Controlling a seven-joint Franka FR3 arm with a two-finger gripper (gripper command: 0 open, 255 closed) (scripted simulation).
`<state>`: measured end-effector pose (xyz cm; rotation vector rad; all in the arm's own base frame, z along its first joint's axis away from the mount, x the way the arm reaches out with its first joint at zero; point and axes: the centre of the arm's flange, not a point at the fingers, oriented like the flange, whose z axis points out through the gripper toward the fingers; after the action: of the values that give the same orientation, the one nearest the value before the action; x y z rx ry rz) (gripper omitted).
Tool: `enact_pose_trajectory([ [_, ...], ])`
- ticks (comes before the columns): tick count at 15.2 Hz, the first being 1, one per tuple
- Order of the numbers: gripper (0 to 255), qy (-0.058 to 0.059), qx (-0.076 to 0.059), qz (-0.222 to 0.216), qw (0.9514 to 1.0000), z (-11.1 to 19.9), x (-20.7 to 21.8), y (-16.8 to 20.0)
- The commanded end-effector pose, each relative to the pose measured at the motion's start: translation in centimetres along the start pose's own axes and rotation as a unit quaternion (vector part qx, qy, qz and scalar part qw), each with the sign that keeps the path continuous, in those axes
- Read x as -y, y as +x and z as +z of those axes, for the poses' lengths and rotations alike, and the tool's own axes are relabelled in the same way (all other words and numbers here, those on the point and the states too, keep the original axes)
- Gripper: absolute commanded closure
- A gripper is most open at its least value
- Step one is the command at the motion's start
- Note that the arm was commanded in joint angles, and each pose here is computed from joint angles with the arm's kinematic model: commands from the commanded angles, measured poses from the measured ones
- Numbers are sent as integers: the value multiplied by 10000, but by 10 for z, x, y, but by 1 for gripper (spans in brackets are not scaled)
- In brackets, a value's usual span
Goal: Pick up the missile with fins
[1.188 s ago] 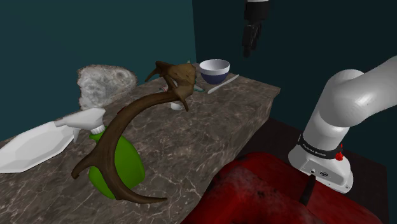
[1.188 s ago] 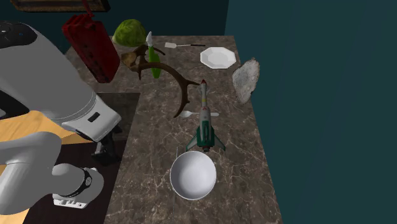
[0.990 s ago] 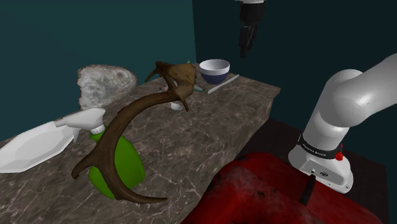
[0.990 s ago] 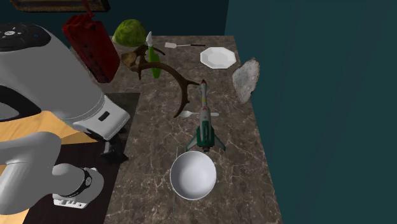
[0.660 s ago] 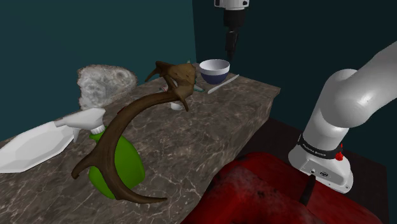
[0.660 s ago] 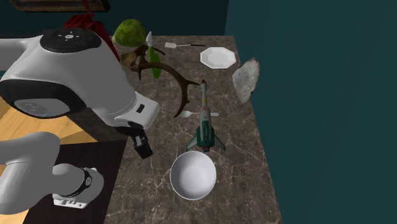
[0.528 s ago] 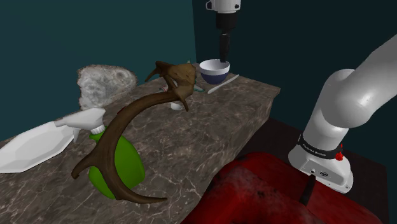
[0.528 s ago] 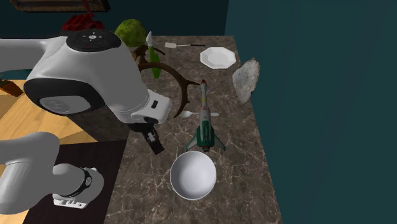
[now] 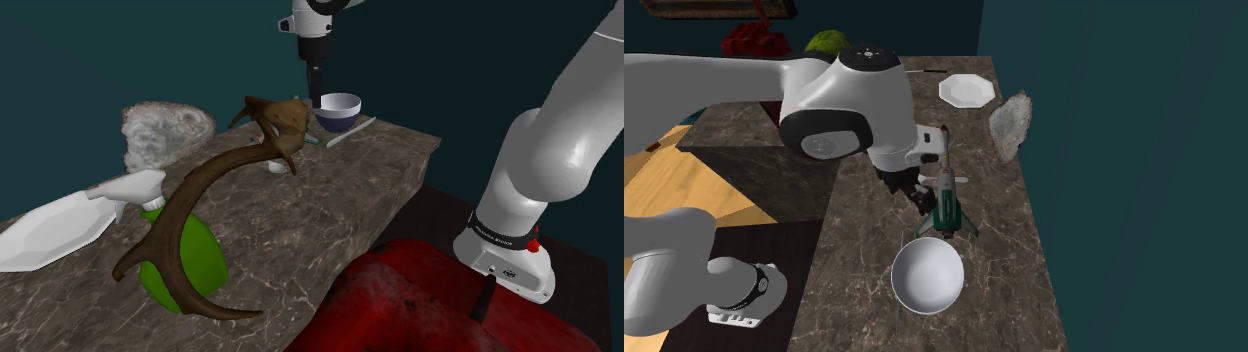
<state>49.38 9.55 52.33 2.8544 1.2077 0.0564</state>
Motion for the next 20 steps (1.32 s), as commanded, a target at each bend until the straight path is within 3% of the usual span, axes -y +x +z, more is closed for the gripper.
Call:
enact_pose_trajectory([
  [1,0,-19,-12,-405,9992,8,-1,25],
  [4,0,-45,-25,-983,9951,19,1,62],
  [7,0,-71,-39,-1559,9877,30,7,99],
  [10,0,-97,-52,-2129,9770,41,17,136],
  [14,0,-130,-68,-2853,9583,55,37,180],
  [20,0,-130,-68,-2853,9583,86,39,179],
])
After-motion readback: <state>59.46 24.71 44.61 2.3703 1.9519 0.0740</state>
